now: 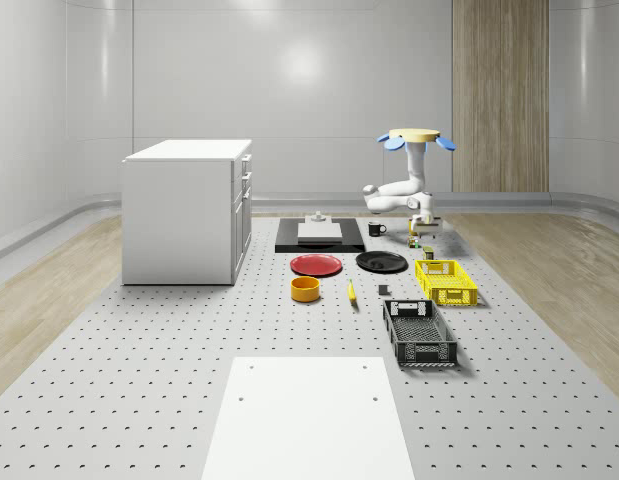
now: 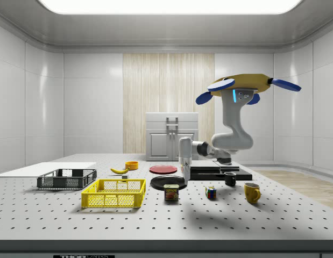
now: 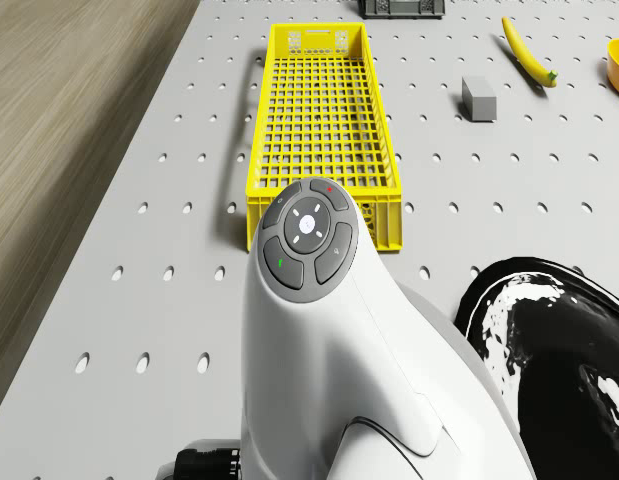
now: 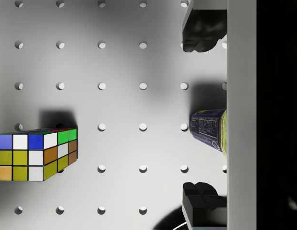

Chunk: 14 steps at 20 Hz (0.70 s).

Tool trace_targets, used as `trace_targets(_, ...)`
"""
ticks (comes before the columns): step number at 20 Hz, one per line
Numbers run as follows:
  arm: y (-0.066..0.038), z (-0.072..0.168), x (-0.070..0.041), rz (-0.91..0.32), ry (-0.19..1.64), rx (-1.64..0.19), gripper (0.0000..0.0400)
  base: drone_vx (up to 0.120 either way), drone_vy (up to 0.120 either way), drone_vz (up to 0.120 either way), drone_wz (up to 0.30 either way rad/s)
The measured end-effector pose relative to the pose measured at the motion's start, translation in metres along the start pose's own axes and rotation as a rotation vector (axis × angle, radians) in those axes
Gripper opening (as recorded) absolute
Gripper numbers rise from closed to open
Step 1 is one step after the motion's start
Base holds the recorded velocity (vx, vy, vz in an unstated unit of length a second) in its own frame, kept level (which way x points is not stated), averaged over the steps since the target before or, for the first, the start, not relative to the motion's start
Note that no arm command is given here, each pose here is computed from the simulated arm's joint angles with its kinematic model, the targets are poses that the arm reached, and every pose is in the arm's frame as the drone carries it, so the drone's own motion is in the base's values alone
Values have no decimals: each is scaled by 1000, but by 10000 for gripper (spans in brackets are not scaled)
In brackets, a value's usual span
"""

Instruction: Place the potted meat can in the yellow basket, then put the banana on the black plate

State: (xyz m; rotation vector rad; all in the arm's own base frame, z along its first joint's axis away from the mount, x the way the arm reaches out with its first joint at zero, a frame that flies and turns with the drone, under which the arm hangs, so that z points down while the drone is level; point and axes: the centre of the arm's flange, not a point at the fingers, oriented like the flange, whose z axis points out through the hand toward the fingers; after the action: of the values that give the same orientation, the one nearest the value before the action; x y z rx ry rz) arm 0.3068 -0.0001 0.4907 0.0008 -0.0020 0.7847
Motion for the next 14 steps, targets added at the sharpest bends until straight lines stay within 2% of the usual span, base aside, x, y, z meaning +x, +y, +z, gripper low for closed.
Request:
trace_targets(6,0,0,0,0,0,0,400,120,0,0,0)
trace_targets(10,0,0,0,0,0,0,400,120,-60,0,0)
trace_targets(13,0,0,0,0,0,0,400,80,0,-107,0)
trace_targets(14,0,0,0,0,0,0,400,120,0,0,0)
